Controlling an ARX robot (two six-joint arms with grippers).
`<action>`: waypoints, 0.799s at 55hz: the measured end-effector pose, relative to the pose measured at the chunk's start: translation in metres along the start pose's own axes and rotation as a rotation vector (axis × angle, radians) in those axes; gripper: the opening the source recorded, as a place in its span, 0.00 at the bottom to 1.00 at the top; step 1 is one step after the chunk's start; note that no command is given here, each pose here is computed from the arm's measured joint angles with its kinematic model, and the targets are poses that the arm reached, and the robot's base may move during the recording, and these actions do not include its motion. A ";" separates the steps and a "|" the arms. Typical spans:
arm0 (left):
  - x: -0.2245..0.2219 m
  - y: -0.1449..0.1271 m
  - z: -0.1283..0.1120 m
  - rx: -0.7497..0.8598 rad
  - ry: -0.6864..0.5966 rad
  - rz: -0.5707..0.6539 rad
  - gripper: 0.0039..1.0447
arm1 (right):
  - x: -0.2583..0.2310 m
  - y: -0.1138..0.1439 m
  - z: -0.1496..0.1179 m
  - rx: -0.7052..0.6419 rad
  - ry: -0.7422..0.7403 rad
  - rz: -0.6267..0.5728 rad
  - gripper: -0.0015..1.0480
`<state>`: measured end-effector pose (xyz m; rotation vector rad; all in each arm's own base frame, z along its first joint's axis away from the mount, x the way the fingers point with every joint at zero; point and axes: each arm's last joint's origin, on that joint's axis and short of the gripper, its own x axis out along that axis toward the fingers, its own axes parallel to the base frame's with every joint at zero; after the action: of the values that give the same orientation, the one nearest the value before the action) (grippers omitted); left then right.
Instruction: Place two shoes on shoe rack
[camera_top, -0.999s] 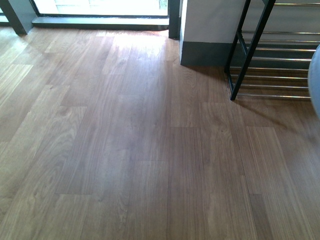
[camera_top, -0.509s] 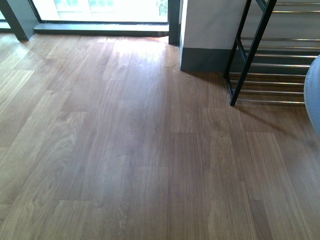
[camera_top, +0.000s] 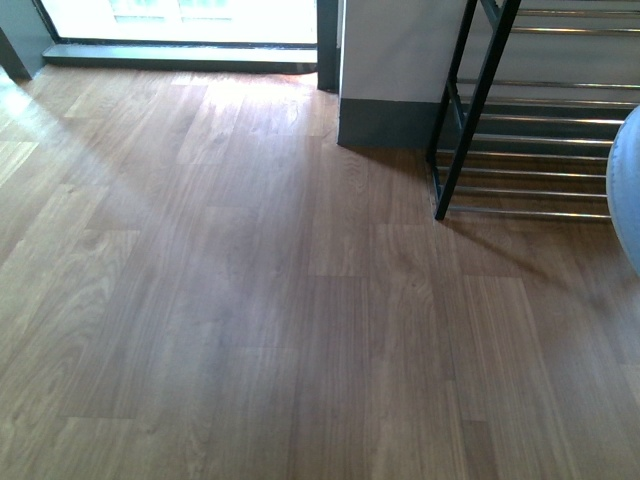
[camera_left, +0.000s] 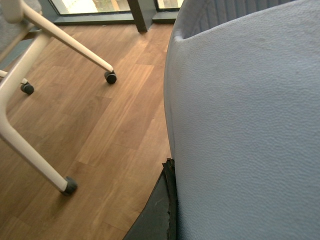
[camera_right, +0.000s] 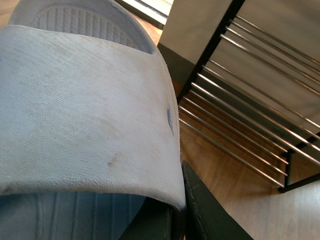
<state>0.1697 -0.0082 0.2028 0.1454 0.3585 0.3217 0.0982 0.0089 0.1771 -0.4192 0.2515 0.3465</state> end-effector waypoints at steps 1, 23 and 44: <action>0.000 0.000 0.000 0.000 -0.001 -0.001 0.02 | 0.000 0.000 0.000 0.000 0.000 0.000 0.02; 0.000 0.000 0.000 0.000 0.000 -0.003 0.02 | 0.000 0.000 0.000 0.000 0.000 -0.001 0.02; 0.000 -0.001 0.000 0.001 0.000 -0.013 0.02 | 0.000 0.000 0.000 0.001 0.005 -0.009 0.02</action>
<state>0.1699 -0.0088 0.2025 0.1441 0.3597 0.3088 0.0983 0.0085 0.1768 -0.4205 0.2549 0.3363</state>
